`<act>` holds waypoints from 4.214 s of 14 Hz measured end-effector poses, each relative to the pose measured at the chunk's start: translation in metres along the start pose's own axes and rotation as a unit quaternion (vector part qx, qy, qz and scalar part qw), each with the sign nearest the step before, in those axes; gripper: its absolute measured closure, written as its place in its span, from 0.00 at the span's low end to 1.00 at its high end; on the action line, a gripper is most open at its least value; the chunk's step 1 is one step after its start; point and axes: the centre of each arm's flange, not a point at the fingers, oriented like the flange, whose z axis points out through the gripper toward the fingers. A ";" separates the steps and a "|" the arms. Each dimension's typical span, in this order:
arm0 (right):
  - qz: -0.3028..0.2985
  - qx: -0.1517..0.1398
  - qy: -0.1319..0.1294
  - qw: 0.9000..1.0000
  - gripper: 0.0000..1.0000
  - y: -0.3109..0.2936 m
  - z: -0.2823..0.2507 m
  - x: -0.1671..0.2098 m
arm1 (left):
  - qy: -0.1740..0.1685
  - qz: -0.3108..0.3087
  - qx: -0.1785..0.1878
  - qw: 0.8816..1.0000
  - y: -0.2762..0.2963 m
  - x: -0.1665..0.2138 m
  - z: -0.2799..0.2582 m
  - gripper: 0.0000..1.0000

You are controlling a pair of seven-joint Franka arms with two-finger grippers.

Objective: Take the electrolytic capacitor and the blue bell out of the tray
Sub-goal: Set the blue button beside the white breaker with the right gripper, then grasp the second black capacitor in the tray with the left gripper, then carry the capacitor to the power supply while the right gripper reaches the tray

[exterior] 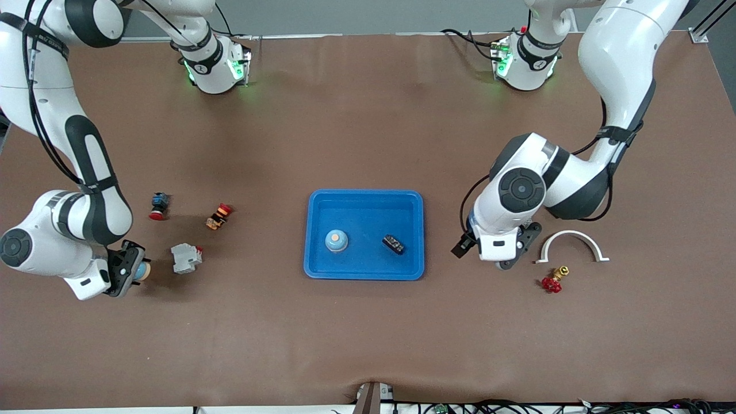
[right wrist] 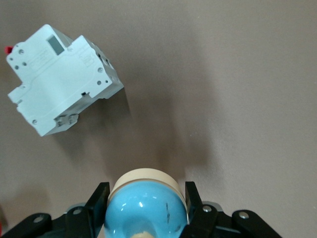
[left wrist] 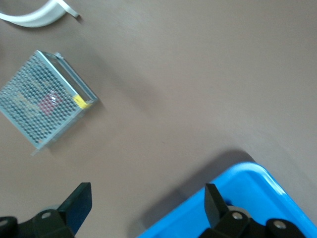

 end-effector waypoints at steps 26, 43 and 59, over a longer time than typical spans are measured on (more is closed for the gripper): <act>0.001 -0.014 0.004 1.000 0.00 0.003 0.007 0.001 | 0.015 -0.029 -0.056 0.998 0.087 -0.127 0.117 0.21; 0.238 0.039 0.009 0.971 0.00 -0.047 -0.142 0.206 | 0.025 -0.021 -0.082 0.996 0.095 -0.098 0.115 0.67; 0.567 0.029 0.003 0.823 0.00 -0.183 -0.120 0.417 | 0.070 0.090 -0.018 0.993 -0.030 0.177 0.019 0.67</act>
